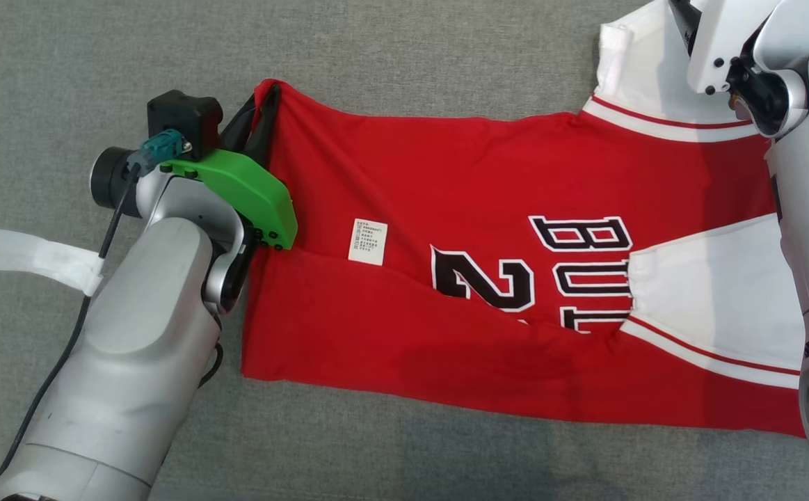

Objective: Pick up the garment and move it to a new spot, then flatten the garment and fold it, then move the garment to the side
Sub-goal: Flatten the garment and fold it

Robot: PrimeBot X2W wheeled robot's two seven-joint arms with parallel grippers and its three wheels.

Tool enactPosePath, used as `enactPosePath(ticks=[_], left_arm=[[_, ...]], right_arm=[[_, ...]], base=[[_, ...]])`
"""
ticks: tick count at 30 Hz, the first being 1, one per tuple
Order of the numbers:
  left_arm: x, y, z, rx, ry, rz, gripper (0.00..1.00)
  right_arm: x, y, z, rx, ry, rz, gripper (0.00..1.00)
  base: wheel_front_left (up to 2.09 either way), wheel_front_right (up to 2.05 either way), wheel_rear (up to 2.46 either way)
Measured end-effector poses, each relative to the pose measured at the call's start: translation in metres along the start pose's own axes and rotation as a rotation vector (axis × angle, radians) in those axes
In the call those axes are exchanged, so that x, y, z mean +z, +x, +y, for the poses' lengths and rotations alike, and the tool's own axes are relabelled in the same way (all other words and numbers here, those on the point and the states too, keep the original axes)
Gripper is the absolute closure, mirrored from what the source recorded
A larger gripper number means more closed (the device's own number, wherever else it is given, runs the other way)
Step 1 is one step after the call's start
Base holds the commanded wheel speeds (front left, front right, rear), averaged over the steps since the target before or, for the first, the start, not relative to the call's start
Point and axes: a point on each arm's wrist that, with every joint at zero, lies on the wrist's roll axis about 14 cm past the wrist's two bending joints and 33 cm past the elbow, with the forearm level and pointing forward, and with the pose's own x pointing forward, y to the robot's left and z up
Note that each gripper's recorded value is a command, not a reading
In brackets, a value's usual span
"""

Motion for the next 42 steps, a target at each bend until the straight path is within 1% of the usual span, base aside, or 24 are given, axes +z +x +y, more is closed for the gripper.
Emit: enactPosePath(ticks=[3, 6, 7, 8, 9, 11, 12, 13, 14, 16, 17, 18, 19, 25, 26, 27, 28, 31, 37, 42], left_arm=[[-0.005, -0.001, 0.005, 0.012, 0.001, 0.01, 1.0], [-0.008, 0.0, 0.007, 0.016, 0.002, 0.016, 1.0], [-0.009, -0.001, 0.008, 0.017, 0.002, 0.016, 1.0], [-0.01, -0.001, 0.008, 0.018, 0.002, 0.018, 1.0], [-0.011, -0.001, 0.009, 0.018, 0.002, 0.021, 1.0], [-0.012, 0.0, 0.009, 0.018, 0.002, 0.023, 1.0], [-0.012, 0.001, 0.009, 0.018, 0.003, 0.025, 1.0], [-0.013, 0.001, 0.009, 0.017, 0.004, 0.026, 1.0], [-0.013, 0.001, 0.009, 0.017, 0.004, 0.027, 1.0], [-0.013, 0.002, 0.009, 0.015, 0.006, 0.029, 1.0], [-0.013, 0.002, 0.009, 0.014, 0.007, 0.029, 1.0], [-0.012, 0.003, 0.008, 0.013, 0.008, 0.028, 1.0], [-0.012, 0.003, 0.008, 0.011, 0.008, 0.026, 1.0], [-0.011, 0.004, 0.006, 0.004, 0.002, 0.025, 1.0], [-0.012, 0.004, 0.006, 0.004, 0.002, 0.026, 1.0], [-0.012, 0.004, 0.006, 0.004, 0.002, 0.027, 1.0], [-0.012, 0.004, 0.006, 0.004, 0.002, 0.027, 1.0], [-0.012, 0.004, 0.006, 0.005, -0.001, 0.028, 1.0], [-0.01, 0.002, 0.009, 0.01, 0.003, 0.025, 1.0], [-0.007, -0.001, 0.009, 0.012, 0.0, 0.015, 1.0]], right_arm=[[-0.009, 0.013, 0.008, 0.014, -0.003, 0.03, 0.0], [-0.011, 0.023, 0.012, 0.017, -0.007, 0.043, 0.0], [-0.012, 0.024, 0.011, 0.015, -0.011, 0.046, 0.04], [-0.012, 0.025, 0.011, 0.013, -0.016, 0.05, 0.23], [-0.013, 0.026, 0.011, 0.012, -0.015, 0.053, 0.53], [-0.012, 0.027, 0.009, 0.007, -0.014, 0.057, 0.72], [-0.012, 0.026, 0.008, 0.003, -0.016, 0.058, 0.76], [-0.013, 0.026, 0.006, -0.003, -0.029, 0.063, 0.76], [-0.013, 0.025, 0.006, -0.006, -0.043, 0.066, 0.73], [-0.013, 0.024, 0.007, -0.008, -0.055, 0.072, 0.58], [-0.014, 0.023, 0.006, -0.008, -0.056, 0.075, 0.34], [-0.013, 0.022, 0.006, -0.01, -0.061, 0.076, 0.05], [-0.013, 0.021, 0.005, -0.012, -0.066, 0.078, 0.0], [-0.017, 0.02, -0.001, -0.026, -0.083, 0.097, 0.0], [-0.017, 0.02, -0.001, -0.025, -0.083, 0.098, 0.18], [-0.018, 0.021, 0.0, -0.024, -0.085, 0.101, 0.51], [-0.018, 0.021, 0.0, -0.024, -0.085, 0.101, 0.67], [-0.02, 0.022, 0.002, -0.019, -0.092, 0.106, 1.0], [-0.021, 0.019, 0.011, -0.002, -0.107, 0.104, 1.0], [-0.013, 0.01, 0.013, 0.005, -0.107, 0.063, 1.0]], base=[[0.0, 0.0, 0.0], [0.0, 0.0, 0.0], [0.0, 0.0, 0.0], [0.0, 0.0, 0.0], [0.0, 0.0, 0.0], [0.0, 0.0, 0.0], [0.0, 0.0, 0.0], [0.0, 0.0, 0.0], [0.0, 0.0, 0.0], [0.0, 0.0, 0.0], [0.0, 0.0, 0.0], [0.0, 0.0, 0.0], [0.0, 0.0, 0.0], [0.0, 0.0, 0.0], [0.0, 0.0, 0.0], [0.0, 0.0, 0.0], [0.0, 0.0, 0.0], [0.0, 0.0, 0.0], [0.0, 0.0, 0.0], [0.0, 0.0, 0.0]])
